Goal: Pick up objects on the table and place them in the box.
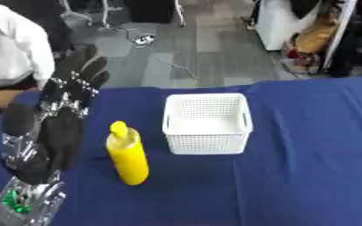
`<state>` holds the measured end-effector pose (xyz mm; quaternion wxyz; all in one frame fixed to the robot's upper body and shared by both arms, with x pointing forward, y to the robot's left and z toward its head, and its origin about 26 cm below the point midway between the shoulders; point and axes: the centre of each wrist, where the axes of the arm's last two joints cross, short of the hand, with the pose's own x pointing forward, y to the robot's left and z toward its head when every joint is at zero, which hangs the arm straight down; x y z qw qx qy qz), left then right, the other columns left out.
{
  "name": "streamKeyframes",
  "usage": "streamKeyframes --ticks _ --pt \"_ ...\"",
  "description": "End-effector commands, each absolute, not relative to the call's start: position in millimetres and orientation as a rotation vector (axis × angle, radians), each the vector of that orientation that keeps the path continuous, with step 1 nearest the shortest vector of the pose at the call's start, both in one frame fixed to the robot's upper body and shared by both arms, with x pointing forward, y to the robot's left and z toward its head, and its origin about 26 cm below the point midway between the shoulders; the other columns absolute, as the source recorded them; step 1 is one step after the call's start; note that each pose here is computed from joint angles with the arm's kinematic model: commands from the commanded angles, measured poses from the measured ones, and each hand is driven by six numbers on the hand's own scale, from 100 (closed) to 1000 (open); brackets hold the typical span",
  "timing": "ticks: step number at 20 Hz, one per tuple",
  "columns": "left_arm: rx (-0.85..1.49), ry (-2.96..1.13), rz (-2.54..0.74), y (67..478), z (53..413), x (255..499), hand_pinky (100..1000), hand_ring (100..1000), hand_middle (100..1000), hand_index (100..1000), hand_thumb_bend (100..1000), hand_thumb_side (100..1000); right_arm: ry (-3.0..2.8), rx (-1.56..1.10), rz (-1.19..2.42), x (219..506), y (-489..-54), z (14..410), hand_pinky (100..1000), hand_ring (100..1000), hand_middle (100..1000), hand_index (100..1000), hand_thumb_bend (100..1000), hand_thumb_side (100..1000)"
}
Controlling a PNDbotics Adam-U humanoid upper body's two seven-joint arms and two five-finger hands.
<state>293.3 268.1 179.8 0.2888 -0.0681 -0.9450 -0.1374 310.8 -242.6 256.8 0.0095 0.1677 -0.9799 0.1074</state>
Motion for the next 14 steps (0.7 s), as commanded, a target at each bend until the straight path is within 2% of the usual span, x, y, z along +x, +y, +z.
streamKeyframes --ticks 1,4,11,14 --pt "-0.084 -2.536 -0.465 281.7 196.2 291.1 942 961 1000 996 454 1000 -3.089 0.511 0.353 308.9 -245.6 264.7 276 367 475 662 100 957" --pt "0.041 -2.506 -0.598 295.7 208.5 290.4 955 954 1000 990 431 1000 -3.089 0.5 0.362 308.8 -246.1 264.4 276 368 475 661 100 958" --pt "0.377 -2.271 -0.971 322.7 239.8 285.7 924 931 1000 987 397 1000 -3.083 0.496 0.372 308.7 -246.2 263.6 276 368 475 661 100 958" --pt "0.469 -2.175 -1.081 325.6 248.6 285.4 952 946 1000 985 387 1000 -3.08 0.502 0.373 308.7 -245.5 263.4 276 368 475 663 100 958"
